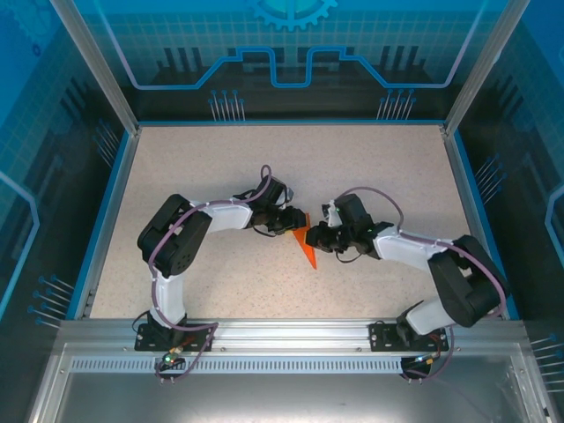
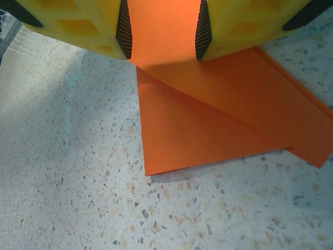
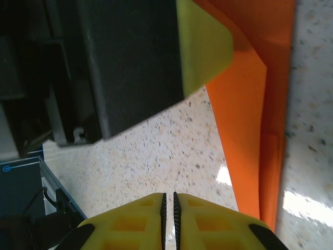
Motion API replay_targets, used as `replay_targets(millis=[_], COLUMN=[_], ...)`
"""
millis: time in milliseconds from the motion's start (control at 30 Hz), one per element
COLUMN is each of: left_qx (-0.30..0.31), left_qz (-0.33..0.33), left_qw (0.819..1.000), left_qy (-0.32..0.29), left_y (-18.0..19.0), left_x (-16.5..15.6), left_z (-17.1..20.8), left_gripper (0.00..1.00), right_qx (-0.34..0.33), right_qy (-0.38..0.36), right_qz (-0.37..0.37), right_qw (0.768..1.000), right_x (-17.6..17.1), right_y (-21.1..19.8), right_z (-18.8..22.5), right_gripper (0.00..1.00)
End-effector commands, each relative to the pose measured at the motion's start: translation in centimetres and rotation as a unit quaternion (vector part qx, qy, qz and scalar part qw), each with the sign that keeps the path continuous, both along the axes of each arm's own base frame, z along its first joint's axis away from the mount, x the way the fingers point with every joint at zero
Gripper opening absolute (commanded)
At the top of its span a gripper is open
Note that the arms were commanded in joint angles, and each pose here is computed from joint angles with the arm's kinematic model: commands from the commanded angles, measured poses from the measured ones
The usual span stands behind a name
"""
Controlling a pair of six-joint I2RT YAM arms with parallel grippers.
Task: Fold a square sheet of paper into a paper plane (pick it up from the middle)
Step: Fold the wing for the fifth time at the center of the table.
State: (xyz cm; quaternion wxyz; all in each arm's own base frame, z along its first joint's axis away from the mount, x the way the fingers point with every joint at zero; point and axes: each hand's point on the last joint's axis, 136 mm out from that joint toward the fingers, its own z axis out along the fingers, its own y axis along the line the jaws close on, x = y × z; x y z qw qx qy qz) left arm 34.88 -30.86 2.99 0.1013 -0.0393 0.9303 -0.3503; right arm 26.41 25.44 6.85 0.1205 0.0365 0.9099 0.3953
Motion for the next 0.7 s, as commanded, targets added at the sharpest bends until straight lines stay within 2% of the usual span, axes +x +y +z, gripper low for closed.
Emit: replay_targets(millis=[0,300,533,667], left_qx=[0.014,0.010,0.012,0.013], left_qz=[-0.005,-0.008,-0.005,-0.003], left_qw=[1.000,1.000,1.000,1.000], left_qy=[0.008,0.008,0.006,0.003], left_y=[0.2,0.1,0.2,0.2], left_x=[-0.5,-0.5,-0.3,0.0], left_z=[-0.9,-0.8,-0.7,-0.5], left_gripper=[0.40,0.40,0.40,0.41], right_qx=[0.009,-0.006,-0.064,-0.075], right_qy=[0.004,0.020,0.058,0.067], right_qz=[0.004,0.003,-0.005,-0.008], right_qw=[1.000,1.000,0.996,0.995], right_x=[0.7,1.4,-0.1,-0.9], right_y=[1.3,1.8,-0.3,-1.0], right_z=[-0.1,-2.3,-6.0,-7.0], right_gripper=[0.14,0.13,0.11,0.11])
